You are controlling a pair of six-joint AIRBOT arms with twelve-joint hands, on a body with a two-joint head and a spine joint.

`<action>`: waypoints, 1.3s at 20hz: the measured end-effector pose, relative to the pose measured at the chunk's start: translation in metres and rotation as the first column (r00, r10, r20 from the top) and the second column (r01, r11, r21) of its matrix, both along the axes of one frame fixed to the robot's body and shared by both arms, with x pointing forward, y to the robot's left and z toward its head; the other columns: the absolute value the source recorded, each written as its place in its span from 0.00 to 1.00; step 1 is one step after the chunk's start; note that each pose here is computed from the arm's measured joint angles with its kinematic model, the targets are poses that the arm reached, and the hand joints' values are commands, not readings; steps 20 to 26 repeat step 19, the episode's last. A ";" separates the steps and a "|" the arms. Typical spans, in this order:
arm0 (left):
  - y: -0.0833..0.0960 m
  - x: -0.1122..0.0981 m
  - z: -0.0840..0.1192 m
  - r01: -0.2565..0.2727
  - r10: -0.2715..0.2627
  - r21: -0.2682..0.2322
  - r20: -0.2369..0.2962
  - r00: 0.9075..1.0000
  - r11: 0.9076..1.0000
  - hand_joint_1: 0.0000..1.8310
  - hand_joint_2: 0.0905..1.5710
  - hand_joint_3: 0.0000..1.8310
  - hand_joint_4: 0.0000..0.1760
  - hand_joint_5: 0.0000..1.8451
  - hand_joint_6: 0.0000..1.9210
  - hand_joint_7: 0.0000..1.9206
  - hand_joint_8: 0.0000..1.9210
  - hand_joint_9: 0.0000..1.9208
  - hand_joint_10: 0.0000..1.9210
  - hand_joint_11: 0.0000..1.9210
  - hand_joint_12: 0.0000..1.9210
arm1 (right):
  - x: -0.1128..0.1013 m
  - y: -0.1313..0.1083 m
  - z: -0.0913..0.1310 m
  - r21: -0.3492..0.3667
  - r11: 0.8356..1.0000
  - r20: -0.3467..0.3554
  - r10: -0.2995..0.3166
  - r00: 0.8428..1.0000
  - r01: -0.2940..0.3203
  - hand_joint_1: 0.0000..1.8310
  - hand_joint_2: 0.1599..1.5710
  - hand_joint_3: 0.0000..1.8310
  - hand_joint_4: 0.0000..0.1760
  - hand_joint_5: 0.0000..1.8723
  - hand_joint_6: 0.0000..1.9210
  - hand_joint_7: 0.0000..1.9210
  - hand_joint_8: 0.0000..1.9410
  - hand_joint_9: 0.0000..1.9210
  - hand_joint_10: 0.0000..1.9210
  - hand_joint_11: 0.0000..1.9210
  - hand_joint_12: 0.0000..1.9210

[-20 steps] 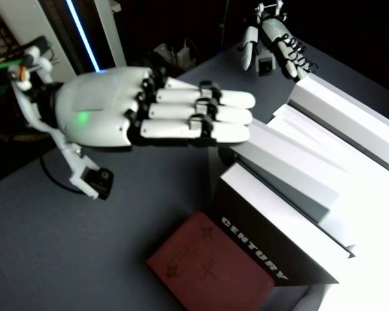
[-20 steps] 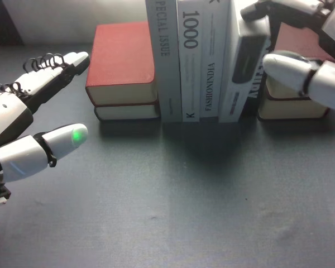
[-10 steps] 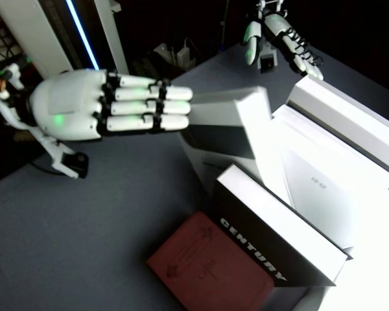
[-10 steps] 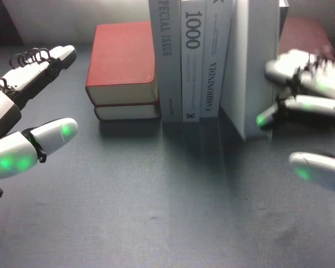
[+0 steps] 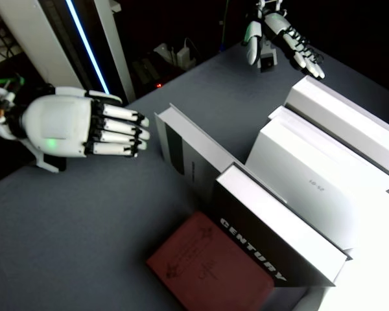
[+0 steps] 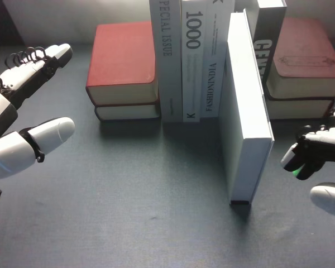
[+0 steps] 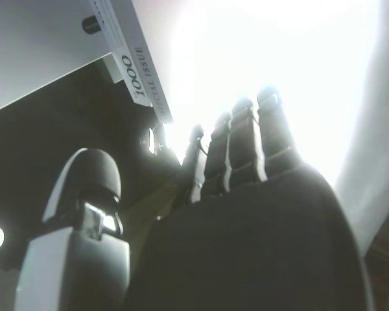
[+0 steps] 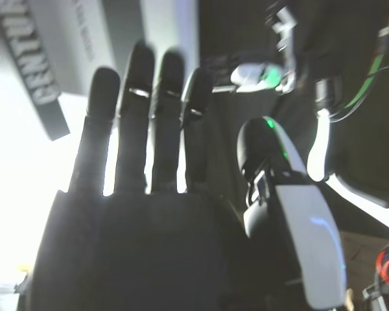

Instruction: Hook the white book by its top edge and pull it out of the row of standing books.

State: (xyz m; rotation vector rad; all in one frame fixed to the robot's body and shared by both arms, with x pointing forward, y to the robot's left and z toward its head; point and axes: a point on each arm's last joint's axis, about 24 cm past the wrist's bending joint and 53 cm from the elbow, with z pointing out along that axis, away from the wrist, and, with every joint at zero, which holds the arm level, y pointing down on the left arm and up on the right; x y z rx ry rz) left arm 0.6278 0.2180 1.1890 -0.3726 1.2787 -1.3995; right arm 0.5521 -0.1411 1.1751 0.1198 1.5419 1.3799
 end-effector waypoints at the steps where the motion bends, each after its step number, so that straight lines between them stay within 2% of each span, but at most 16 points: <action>1: 0.001 0.000 0.000 -0.002 0.002 0.000 -0.002 1.000 1.000 0.14 0.88 0.00 0.06 0.00 0.00 0.00 0.00 0.00 0.00 0.00 0.00 | -0.001 -0.002 0.000 0.006 1.000 -0.004 -0.008 1.000 0.008 0.04 1.00 0.07 0.00 0.07 0.51 0.19 0.37 0.14 0.57 0.00 0.89; 3: -0.001 -0.001 0.000 0.002 -0.002 -0.004 0.000 1.000 1.000 0.13 0.87 0.00 0.21 0.00 0.00 0.00 0.00 0.00 0.00 0.00 0.00 | -0.001 -0.013 0.007 0.007 0.999 0.021 -0.050 0.999 0.050 0.01 0.99 0.04 0.00 0.01 0.39 0.10 0.22 0.02 0.48 0.00 0.82; 4: -0.001 -0.001 0.000 0.002 -0.002 -0.004 0.002 1.000 1.000 0.12 0.87 0.00 0.25 0.00 0.00 0.00 0.00 0.00 0.00 0.00 0.00 | -0.001 -0.021 0.011 0.008 0.997 0.036 -0.079 0.996 0.079 0.00 0.99 0.02 0.00 0.00 0.34 0.10 0.16 0.00 0.42 0.00 0.77; 5: 0.000 -0.002 0.000 0.001 -0.001 -0.004 0.000 1.000 1.000 0.12 0.87 0.00 0.25 0.00 0.00 0.00 0.00 0.00 0.00 0.00 0.00 | 0.001 -0.031 0.014 0.013 0.993 0.047 -0.118 0.992 0.117 0.00 0.99 0.02 0.00 0.00 0.34 0.10 0.16 0.00 0.42 0.00 0.77; 6: 0.001 -0.001 0.000 -0.002 0.002 -0.004 -0.001 1.000 1.000 0.14 0.87 0.00 0.37 0.00 0.00 0.00 0.00 0.00 0.00 0.00 0.00 | 0.003 -0.040 0.016 0.015 0.989 0.058 -0.148 0.987 0.148 0.00 0.97 0.01 0.00 0.00 0.29 0.08 0.10 0.00 0.33 0.00 0.71; 7: 0.001 -0.001 -0.001 -0.003 0.003 -0.002 -0.003 1.000 1.000 0.19 0.86 0.00 0.38 0.00 0.00 0.00 0.00 0.00 0.00 0.00 0.00 | 0.005 -0.055 0.016 0.019 0.979 0.064 -0.203 0.977 0.202 0.01 0.94 0.00 0.00 0.00 0.07 0.01 0.01 0.00 0.04 0.00 0.39; 8: 0.001 -0.001 -0.001 -0.002 0.002 -0.001 -0.003 1.000 1.000 0.19 0.85 0.00 0.32 0.00 0.00 0.00 0.00 0.00 0.00 0.00 0.00 | 0.006 -0.064 0.017 0.020 0.971 0.068 -0.238 0.969 0.237 0.02 0.93 0.00 0.00 0.00 0.01 0.00 0.00 0.00 0.01 0.00 0.21; 9: 0.001 -0.002 -0.001 -0.002 0.002 -0.001 -0.002 1.000 1.000 0.18 0.85 0.00 0.33 0.00 0.00 0.00 0.00 0.00 0.00 0.00 0.00 | 0.007 -0.069 0.019 0.024 0.966 0.077 -0.260 0.962 0.259 0.03 0.93 0.00 0.00 0.00 0.00 0.00 0.00 0.00 0.00 0.00 0.04; 10: 0.001 -0.001 -0.001 -0.002 0.002 -0.001 -0.003 1.000 1.000 0.18 0.85 0.00 0.33 0.00 0.00 0.00 0.00 0.00 0.00 0.00 0.00 | 0.008 -0.073 0.021 0.035 0.961 0.083 -0.275 0.958 0.273 0.03 0.93 0.00 0.00 0.00 0.00 0.00 0.00 0.00 0.00 0.00 0.04; 11: 0.000 -0.002 -0.001 -0.001 0.001 0.000 -0.002 1.000 1.000 0.13 0.85 0.00 0.57 0.00 0.00 0.00 0.00 0.00 0.00 0.00 0.00 | 0.009 -0.076 0.025 0.047 0.956 0.095 -0.292 0.952 0.289 0.07 0.92 0.00 0.08 0.00 0.00 0.00 0.00 0.00 0.00 0.00 0.00; 13: 0.001 -0.001 -0.001 -0.003 0.003 -0.001 -0.003 1.000 1.000 0.14 0.85 0.00 0.70 0.00 0.00 0.00 0.00 0.00 0.00 0.00 0.00 | 0.010 -0.084 0.031 0.053 0.947 0.118 -0.320 0.940 0.316 0.10 0.93 0.00 0.12 0.00 0.00 0.00 0.00 0.00 0.00 0.00 0.00; 14: 0.001 -0.001 -0.001 -0.003 0.003 -0.001 -0.002 1.000 1.000 0.18 0.84 0.00 0.72 0.00 0.00 0.00 0.00 0.00 0.00 0.00 0.00 | 0.010 -0.086 0.032 0.051 0.945 0.124 -0.328 0.937 0.324 0.10 0.92 0.00 0.19 0.00 0.00 0.00 0.00 0.00 0.00 0.00 0.00; 15: 0.001 -0.002 -0.001 -0.003 0.003 0.000 0.000 1.000 1.000 0.26 0.82 0.00 0.70 0.00 0.00 0.00 0.00 0.00 0.00 0.00 0.00 | 0.012 -0.089 0.034 0.054 0.940 0.127 -0.342 0.931 0.338 0.13 0.92 0.00 0.17 0.00 0.00 0.00 0.00 0.00 0.00 0.00 0.00; 16: 0.001 -0.002 0.000 -0.005 0.005 -0.004 0.003 1.000 1.000 0.30 0.80 0.00 0.74 0.00 0.00 0.00 0.00 0.00 0.00 0.00 0.00 | 0.013 -0.091 0.034 0.053 0.937 0.128 -0.349 0.928 0.345 0.13 0.92 0.00 0.05 0.00 0.00 0.00 0.00 0.00 0.00 0.00 0.00; 19: 0.006 -0.005 0.003 -0.014 0.014 -0.005 0.013 1.000 1.000 0.32 0.80 0.00 0.68 0.00 0.00 0.00 0.00 0.00 0.00 0.00 0.00 | 0.013 -0.098 0.045 0.063 0.929 0.162 -0.370 0.915 0.365 0.14 0.95 0.01 0.00 0.00 0.00 0.00 0.00 0.01 0.00 0.00 0.00; 26: 0.006 -0.005 0.003 -0.014 0.014 -0.005 0.013 1.000 1.000 0.32 0.80 0.00 0.68 0.00 0.00 0.00 0.00 0.00 0.00 0.00 0.00 | 0.013 -0.098 0.045 0.063 0.929 0.162 -0.370 0.915 0.365 0.14 0.95 0.01 0.00 0.00 0.00 0.00 0.00 0.01 0.00 0.00 0.00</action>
